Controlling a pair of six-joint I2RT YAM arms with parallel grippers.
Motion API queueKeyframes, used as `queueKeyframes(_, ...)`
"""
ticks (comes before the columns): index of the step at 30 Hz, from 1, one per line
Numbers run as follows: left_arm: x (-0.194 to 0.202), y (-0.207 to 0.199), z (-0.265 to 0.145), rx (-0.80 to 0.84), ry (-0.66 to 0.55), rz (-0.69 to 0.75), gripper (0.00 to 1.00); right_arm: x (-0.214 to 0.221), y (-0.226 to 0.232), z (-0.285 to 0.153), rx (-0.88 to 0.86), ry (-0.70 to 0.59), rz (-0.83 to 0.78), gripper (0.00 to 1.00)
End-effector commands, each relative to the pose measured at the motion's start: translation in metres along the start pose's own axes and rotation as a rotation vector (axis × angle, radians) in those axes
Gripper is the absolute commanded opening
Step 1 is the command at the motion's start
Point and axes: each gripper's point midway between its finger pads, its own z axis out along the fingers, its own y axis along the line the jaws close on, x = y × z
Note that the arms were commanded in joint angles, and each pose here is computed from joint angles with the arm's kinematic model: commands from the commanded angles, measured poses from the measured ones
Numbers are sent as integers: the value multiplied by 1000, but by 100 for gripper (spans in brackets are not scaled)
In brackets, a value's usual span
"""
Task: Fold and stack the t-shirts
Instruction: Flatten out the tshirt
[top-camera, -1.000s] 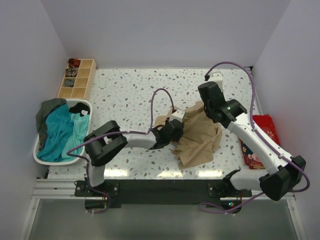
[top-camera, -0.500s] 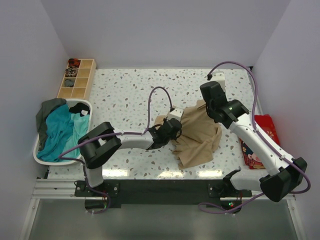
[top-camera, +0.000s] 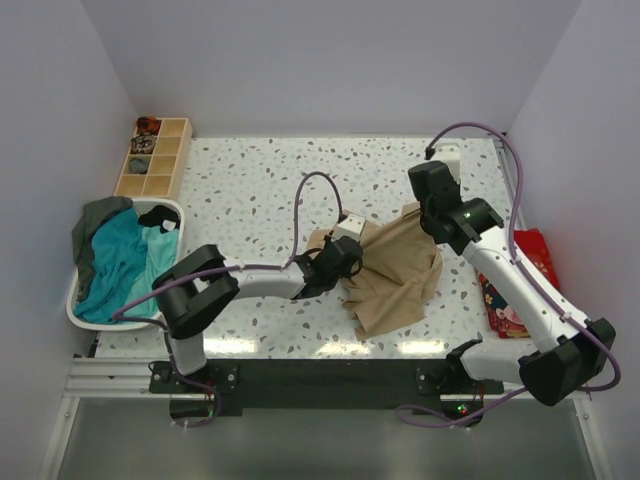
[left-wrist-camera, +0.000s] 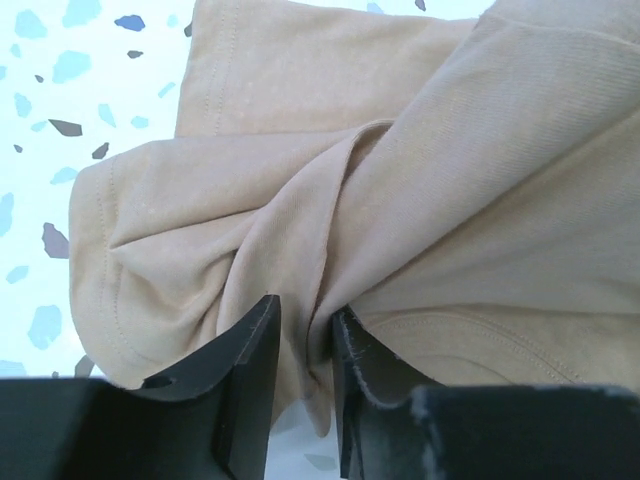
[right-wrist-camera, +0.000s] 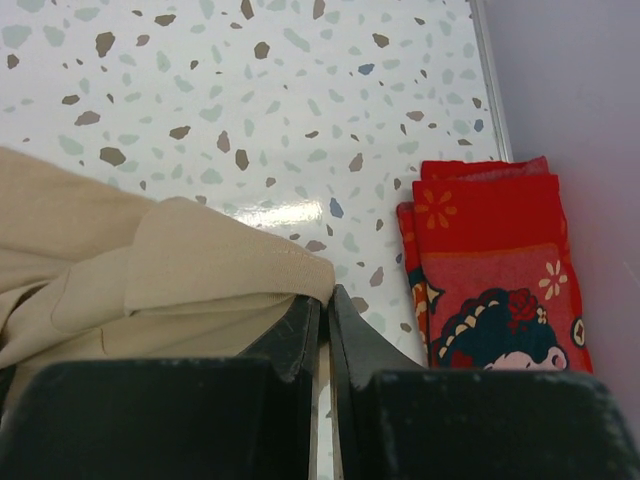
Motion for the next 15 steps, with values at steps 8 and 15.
queueKeyframes(8,-14,10,-11,-5,-29,12,41,-8,-21,-4,53,-40,33,3)
queueKeyframes(15,-17,1,-31,132,-70,34,66,-11,-25,-3,61,-42,37,4)
